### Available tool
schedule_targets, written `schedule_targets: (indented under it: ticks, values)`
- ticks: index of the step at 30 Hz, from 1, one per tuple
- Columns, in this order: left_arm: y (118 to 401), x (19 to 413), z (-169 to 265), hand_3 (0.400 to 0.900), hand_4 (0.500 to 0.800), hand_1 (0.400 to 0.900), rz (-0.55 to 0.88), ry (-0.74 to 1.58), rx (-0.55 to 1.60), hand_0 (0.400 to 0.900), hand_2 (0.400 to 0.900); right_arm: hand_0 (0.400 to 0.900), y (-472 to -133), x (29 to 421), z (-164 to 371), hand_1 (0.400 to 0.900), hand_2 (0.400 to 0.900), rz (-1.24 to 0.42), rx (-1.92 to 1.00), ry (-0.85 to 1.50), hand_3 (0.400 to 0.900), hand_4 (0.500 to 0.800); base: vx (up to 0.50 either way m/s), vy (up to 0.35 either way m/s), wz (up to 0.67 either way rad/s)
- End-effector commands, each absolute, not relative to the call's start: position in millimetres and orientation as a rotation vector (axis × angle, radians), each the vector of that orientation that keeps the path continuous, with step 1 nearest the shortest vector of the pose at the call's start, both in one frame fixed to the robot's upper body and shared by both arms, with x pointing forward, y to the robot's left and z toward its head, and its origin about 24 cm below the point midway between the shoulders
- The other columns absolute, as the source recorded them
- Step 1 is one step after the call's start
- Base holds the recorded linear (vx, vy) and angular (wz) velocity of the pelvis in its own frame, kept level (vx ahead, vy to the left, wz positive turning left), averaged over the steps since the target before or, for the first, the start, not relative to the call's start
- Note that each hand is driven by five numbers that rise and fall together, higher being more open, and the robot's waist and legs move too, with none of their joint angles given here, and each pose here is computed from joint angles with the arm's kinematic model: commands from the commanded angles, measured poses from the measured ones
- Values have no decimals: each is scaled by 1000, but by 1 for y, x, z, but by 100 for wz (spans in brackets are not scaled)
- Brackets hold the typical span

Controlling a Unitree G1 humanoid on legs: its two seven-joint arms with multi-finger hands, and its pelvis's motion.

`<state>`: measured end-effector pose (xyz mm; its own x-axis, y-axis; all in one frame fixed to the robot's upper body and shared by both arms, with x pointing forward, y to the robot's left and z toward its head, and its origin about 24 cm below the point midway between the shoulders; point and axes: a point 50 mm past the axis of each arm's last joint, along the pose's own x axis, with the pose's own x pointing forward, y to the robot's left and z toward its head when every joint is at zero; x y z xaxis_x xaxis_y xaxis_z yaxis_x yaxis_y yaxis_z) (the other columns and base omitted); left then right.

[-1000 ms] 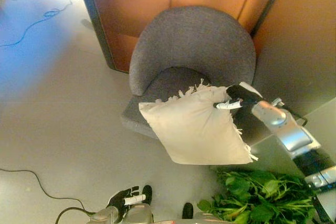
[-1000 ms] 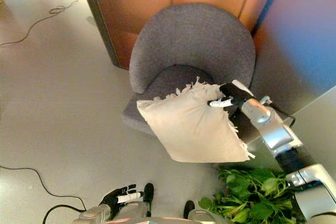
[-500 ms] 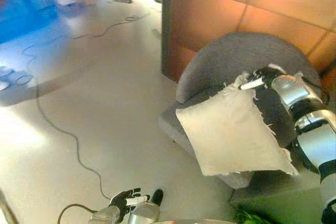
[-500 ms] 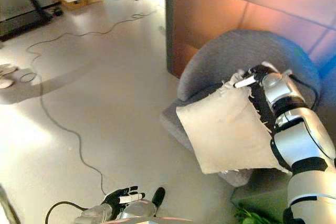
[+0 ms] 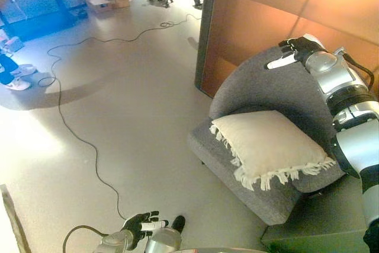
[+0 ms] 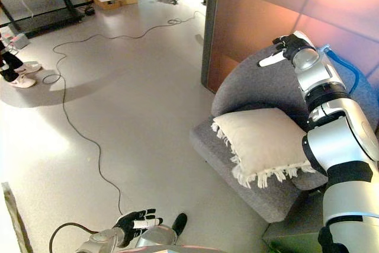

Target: Pick up the pillow and put it on the sofa.

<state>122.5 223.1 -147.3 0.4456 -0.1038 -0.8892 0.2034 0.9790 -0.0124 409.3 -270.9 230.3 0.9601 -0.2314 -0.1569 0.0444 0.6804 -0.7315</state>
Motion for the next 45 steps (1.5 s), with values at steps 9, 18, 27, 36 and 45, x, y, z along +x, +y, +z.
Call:
schedule_targets:
  ticks: [9, 18, 27, 36, 45]
  values:
    - [216, 108, -155, 900, 800, 900, -229, 1157, 111, 900, 900, 900, -232, 387, 157, 900, 900, -38, -361, 93, 900, 800, -96, 19, -29]
    - [201, 113, -156, 900, 800, 900, -153, 1104, 48, 900, 900, 900, -190, 291, 0, 900, 900, 15, -44, 338, 900, 800, -98, 24, -33]
    - [196, 121, -154, 900, 800, 900, -170, 1081, 41, 900, 900, 900, -199, 198, -105, 900, 900, -72, -2, 841, 900, 800, -60, 11, -16]
    - [199, 123, -155, 900, 800, 900, -201, 1090, 63, 900, 900, 900, -231, 96, -162, 900, 900, -91, -119, 1412, 900, 800, -17, -6, -8]
    - [203, 115, -157, 900, 800, 900, -204, 1116, 62, 900, 900, 900, -238, 68, -166, 900, 900, -133, -86, 1517, 900, 800, 37, 12, -6]
